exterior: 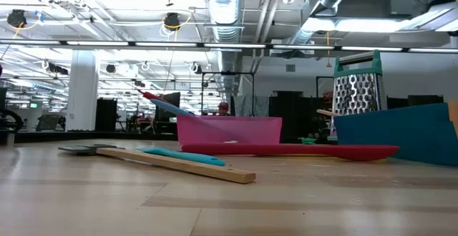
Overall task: Pick & Place Kitchen Items
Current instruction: Put the green kitchen knife into the orange bin
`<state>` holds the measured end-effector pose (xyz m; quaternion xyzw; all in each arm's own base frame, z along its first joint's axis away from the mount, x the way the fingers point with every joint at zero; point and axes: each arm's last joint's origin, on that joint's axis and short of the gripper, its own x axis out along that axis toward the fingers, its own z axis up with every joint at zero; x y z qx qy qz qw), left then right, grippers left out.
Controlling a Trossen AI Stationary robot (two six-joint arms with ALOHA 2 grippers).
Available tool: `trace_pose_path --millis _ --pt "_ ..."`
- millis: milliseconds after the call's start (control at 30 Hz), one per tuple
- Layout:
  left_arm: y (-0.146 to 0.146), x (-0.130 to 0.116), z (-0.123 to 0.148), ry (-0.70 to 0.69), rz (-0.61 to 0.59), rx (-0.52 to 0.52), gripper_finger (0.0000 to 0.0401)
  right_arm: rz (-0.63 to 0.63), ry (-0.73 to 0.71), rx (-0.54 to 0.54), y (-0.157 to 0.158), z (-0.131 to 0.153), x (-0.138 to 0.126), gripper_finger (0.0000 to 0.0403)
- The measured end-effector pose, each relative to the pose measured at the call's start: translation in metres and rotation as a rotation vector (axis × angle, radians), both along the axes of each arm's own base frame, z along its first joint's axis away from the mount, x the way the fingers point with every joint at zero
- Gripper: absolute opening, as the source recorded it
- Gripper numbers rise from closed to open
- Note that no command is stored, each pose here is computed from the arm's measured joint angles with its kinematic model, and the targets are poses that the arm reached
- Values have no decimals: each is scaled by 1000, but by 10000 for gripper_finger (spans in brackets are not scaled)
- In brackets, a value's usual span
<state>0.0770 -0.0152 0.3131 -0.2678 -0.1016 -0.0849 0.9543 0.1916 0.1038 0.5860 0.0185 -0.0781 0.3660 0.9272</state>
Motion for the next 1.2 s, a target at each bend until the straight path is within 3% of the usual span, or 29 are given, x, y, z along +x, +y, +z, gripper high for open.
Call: trace_pose_path --millis 233,367,600,767,900,1200 --pt "0 0 0 -1 0 0 170 8 -52 29 3 6 -3 51" --pt "0 0 0 -2 12 -4 170 -109 -128 70 -1 13 -2 51" --pt "1 0 1 -12 40 -16 170 -599 -209 71 -19 23 -8 51" --pt "2 0 2 -20 52 -22 170 -1009 -191 -27 -28 23 -5 51" --pt "3 -1 3 -24 82 -32 170 -1315 -117 -117 -39 19 3 51" --pt "4 -1 4 -37 113 -44 170 -1803 109 -288 -69 1 40 51"
